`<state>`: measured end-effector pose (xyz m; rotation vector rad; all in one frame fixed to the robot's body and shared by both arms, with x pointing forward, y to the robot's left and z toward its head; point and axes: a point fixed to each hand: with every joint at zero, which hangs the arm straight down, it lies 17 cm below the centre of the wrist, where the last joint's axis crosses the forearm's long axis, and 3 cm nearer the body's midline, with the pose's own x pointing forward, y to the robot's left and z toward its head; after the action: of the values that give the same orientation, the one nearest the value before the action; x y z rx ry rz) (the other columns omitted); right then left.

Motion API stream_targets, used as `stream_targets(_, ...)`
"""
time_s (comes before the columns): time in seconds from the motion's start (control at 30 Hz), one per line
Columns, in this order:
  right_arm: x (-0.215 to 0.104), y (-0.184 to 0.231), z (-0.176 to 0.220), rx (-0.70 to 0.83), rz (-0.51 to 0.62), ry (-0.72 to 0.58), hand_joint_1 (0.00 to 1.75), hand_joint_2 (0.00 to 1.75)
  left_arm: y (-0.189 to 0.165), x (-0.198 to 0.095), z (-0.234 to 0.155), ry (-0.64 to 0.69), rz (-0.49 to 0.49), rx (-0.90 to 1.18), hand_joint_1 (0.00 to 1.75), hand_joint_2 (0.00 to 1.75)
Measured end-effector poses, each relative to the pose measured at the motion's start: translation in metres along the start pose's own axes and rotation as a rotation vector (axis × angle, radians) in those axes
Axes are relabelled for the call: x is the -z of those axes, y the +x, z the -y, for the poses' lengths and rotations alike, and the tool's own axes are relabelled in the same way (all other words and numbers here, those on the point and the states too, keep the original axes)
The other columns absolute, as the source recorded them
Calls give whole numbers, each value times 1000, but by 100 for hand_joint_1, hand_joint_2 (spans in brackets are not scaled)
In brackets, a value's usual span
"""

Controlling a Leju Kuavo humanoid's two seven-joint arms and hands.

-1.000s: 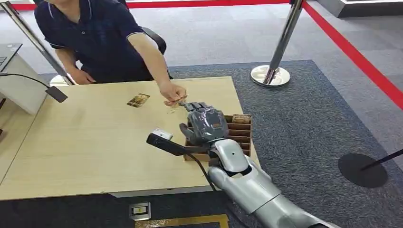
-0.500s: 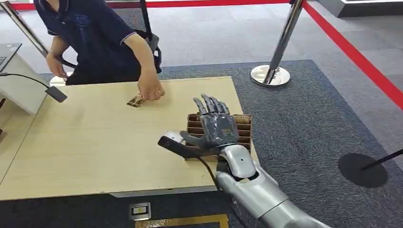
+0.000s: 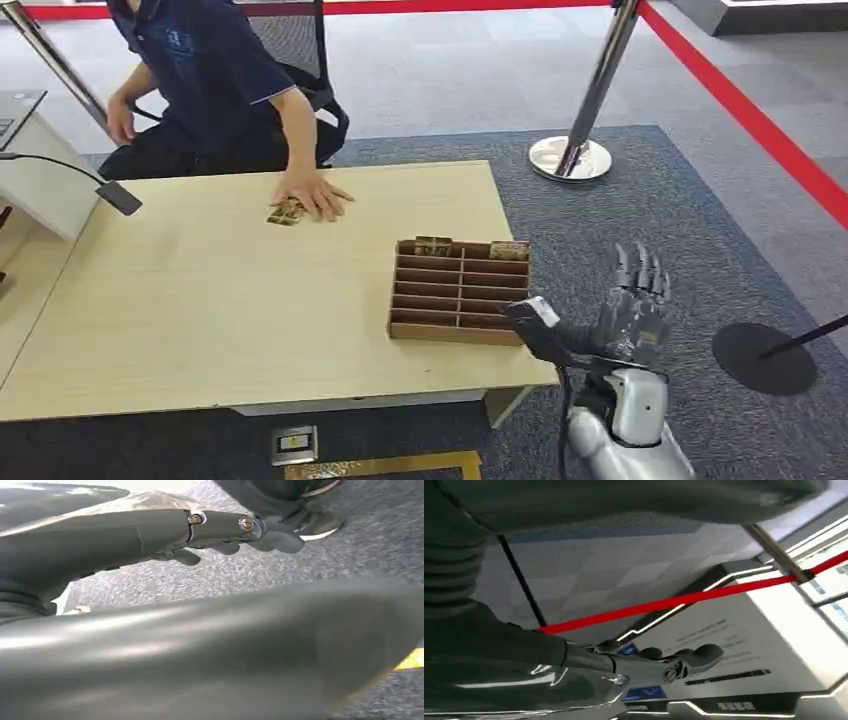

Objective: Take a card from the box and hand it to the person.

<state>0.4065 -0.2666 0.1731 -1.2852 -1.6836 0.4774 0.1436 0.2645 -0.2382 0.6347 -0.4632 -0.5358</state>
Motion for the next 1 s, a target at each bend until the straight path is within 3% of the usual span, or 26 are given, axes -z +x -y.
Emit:
stream_targets(0.13, -16, -88, 50, -12, -167, -110, 0, 0, -7, -2, 2, -1, -26, -4, 0, 0)
stream_targets(0.23, -41, -166, 73, -50, -360, -157, 0, 0, -11, -2, 2, 0, -47, -21, 0, 0)
stream_targets(0.27, -53, -192, 76, -64, -417, -159, 0, 0, -11, -3, 2, 0, -51, -26, 0, 175)
stream_targets(0.37, -98, -266, 69, -112, -600, -116, 0, 0, -12, -3, 3, -1, -56, -36, 0, 175)
stream_targets(0.47, -167, -331, 40, -138, -823, -6, 0, 0, -11, -4, 4, -2, -57, -46, 0, 175)
stream_targets(0.57, -252, -364, -1, -106, -1067, 143, 0, 0, -10, -4, 5, -9, -55, -56, 0, 175)
stream_targets(0.7, -370, -351, -59, -26, -1400, 426, 0, 0, -6, -4, 7, -23, -37, -59, 0, 175)
stream_targets(0.8, -438, -318, -85, 25, -1602, 603, 0, 0, -2, -4, 10, -43, -12, -59, 0, 175)
stream_targets(0.97, -487, -271, -108, 98, -1718, 742, 0, 0, 7, -5, 17, -87, 40, -51, 0, 175)
stream_targets(1.0, -489, -267, -111, 107, -1720, 748, 0, 175, 8, -5, 18, -92, 45, -48, 0, 175)
